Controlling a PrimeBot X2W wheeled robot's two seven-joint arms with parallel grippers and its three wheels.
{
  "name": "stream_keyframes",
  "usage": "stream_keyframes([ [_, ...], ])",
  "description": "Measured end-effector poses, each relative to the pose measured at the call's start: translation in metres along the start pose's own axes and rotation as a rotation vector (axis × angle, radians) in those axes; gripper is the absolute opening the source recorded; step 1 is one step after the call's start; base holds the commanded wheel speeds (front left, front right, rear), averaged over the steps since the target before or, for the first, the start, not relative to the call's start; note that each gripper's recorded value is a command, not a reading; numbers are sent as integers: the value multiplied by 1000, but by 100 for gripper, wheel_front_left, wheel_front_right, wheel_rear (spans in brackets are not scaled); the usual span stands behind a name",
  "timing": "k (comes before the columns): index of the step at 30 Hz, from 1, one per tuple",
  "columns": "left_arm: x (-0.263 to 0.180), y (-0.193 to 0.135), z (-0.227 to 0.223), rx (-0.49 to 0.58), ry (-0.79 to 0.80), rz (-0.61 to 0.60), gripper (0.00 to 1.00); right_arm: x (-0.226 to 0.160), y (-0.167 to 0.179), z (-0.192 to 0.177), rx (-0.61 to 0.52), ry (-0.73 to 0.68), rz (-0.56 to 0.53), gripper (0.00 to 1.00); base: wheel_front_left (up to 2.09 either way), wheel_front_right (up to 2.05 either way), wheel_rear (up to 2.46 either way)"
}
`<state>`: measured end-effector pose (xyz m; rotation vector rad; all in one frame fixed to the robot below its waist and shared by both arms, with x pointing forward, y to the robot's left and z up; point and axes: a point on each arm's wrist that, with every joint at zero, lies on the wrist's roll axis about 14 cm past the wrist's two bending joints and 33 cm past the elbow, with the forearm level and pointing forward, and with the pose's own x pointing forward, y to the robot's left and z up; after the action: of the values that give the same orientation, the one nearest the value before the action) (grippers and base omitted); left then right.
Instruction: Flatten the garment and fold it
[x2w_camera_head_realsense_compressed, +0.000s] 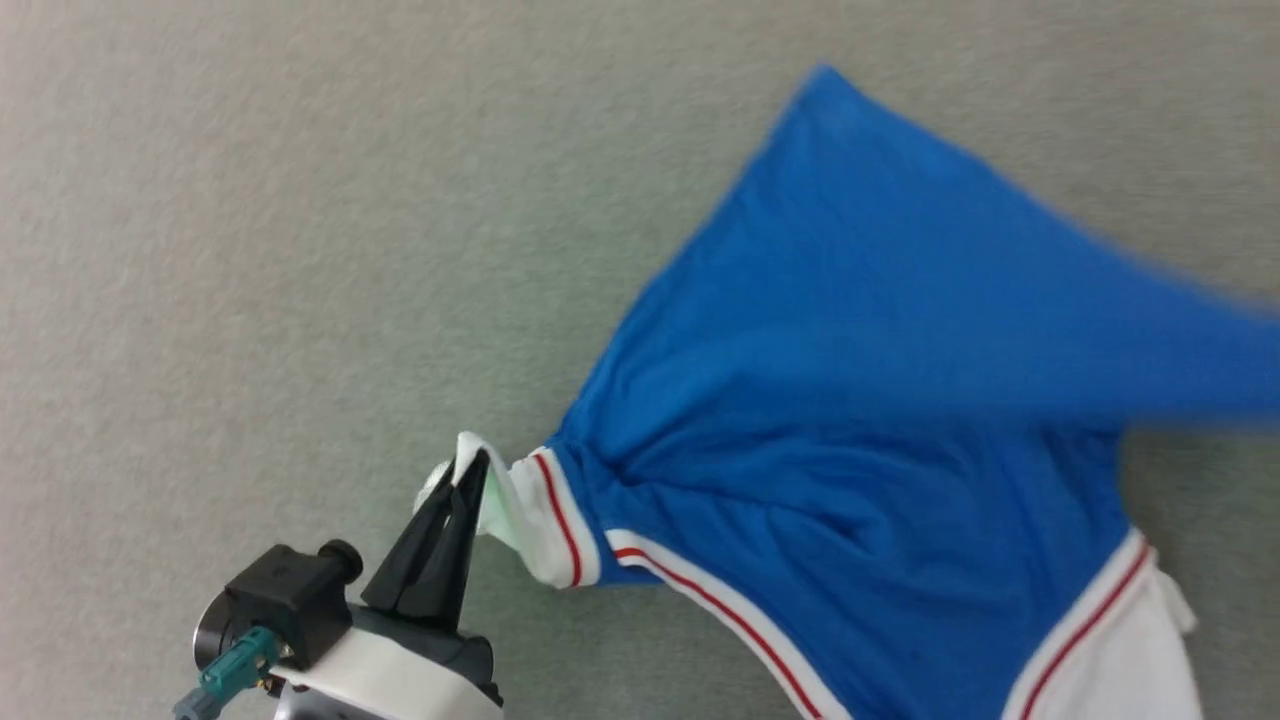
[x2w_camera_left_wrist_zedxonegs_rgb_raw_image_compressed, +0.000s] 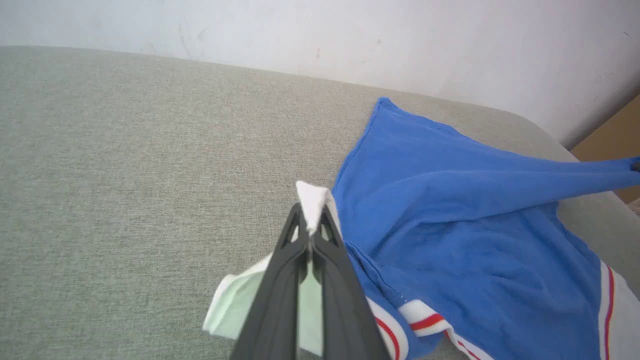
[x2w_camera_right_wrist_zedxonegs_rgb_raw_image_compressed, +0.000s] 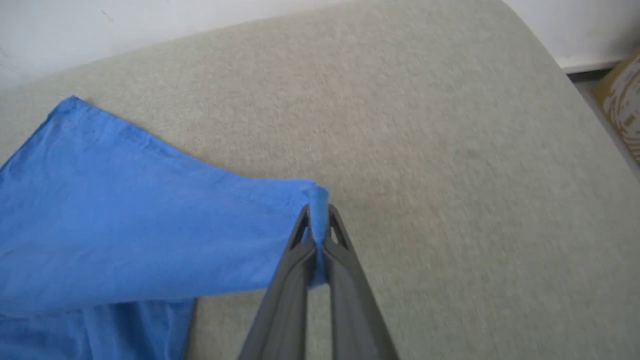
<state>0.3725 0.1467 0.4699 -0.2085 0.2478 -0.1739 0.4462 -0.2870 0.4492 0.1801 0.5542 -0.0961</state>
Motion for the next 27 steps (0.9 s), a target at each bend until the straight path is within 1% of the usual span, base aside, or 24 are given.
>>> stream_keyframes([
  [4, -1, -11, 8, 7, -21, -38, 0, -55, -29, -53, 102, 108, -103, 0, 0, 0, 0],
  [7, -4, -15, 7, 4, -17, -45, 0, -89, -47, -90, 122, 203, -183, 0, 0, 0, 0],
  [9, -7, -15, 4, 3, -6, -42, 0, -101, -55, -106, 112, 224, -223, 0, 0, 0, 0],
  [11, -8, -14, 1, 6, 4, -37, 0, -101, -54, -119, 106, 230, -231, 0, 0, 0, 0],
  [15, -11, -17, 1, 3, 9, -43, 0, -84, -39, -141, 134, 227, -195, 0, 0, 0, 0],
  [17, -12, -19, 2, 2, 11, -49, 0, -75, -31, -145, 127, 213, -177, 0, 0, 0, 0],
  [18, -12, -20, 3, 2, 8, -51, 0, -72, -29, -145, 118, 200, -172, 2, 0, 0, 0],
  [19, -13, -20, 3, 3, 8, -52, 0, -69, -27, -145, 111, 194, -167, 24, 0, 0, 0],
  [20, -13, -21, 5, 5, 6, -55, 0, -68, -25, -143, 115, 181, -161, 76, 0, 0, 0],
  [21, -14, -22, 6, 6, 2, -58, 0, -67, -24, -139, 124, 161, -157, 100, 0, 0, 0],
  [24, -16, -25, 8, 10, 0, -69, 0, -66, -19, -118, 94, 107, -122, 100, 0, 0, 0],
  [27, -18, -28, 9, -9, -4, -74, 0, -71, -7, -80, 85, 44, -53, 100, 0, 0, 0],
])
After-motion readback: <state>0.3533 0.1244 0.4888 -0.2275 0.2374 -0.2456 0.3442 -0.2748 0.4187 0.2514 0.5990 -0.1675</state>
